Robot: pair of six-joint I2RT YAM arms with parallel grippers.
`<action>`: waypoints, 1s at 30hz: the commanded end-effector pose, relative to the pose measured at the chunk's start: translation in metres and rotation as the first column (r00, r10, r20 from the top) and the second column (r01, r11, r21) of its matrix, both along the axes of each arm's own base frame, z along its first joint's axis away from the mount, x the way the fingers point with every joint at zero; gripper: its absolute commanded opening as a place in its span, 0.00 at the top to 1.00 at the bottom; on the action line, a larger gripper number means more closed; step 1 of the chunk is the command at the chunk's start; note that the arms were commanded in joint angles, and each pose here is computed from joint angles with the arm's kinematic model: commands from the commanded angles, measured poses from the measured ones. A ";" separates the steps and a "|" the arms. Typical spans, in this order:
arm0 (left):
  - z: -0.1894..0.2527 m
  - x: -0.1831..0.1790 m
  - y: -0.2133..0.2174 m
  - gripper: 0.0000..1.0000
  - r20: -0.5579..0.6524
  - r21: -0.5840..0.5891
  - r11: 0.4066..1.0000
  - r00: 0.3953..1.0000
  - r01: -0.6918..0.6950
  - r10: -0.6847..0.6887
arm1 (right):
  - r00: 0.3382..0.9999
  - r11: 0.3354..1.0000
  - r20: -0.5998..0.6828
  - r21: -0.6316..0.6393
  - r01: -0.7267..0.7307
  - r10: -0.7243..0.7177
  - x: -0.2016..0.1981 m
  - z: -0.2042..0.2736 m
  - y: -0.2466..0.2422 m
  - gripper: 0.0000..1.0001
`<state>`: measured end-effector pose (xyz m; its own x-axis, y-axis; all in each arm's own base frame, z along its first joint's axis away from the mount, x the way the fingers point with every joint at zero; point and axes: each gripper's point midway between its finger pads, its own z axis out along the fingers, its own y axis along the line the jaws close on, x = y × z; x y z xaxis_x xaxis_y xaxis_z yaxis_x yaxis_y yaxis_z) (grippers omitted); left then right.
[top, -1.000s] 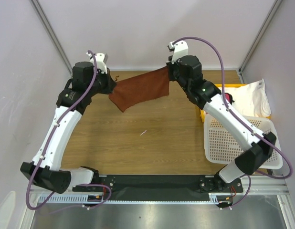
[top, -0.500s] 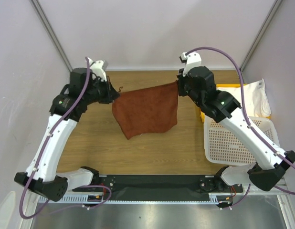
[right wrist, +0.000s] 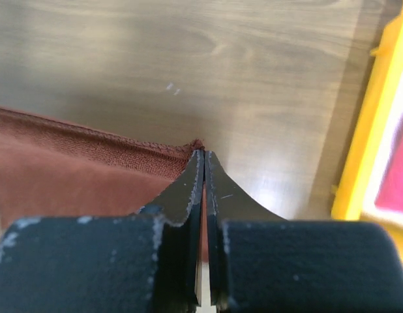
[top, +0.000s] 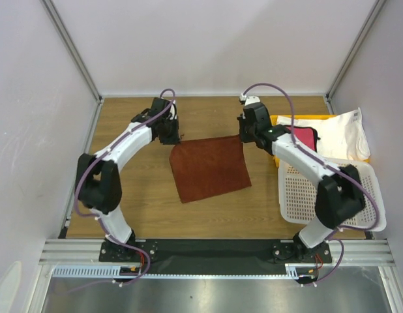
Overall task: Fold and stack the towels
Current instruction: Flatten out the crumpled towel
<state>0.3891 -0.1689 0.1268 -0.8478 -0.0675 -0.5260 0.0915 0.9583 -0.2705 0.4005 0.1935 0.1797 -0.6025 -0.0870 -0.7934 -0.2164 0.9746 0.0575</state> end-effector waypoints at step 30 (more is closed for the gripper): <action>-0.012 0.162 0.022 0.23 0.180 0.139 0.967 0.966 -0.212 0.186 | 0.991 0.987 0.008 -0.089 0.133 -0.132 0.197 -0.113 -0.042 1.00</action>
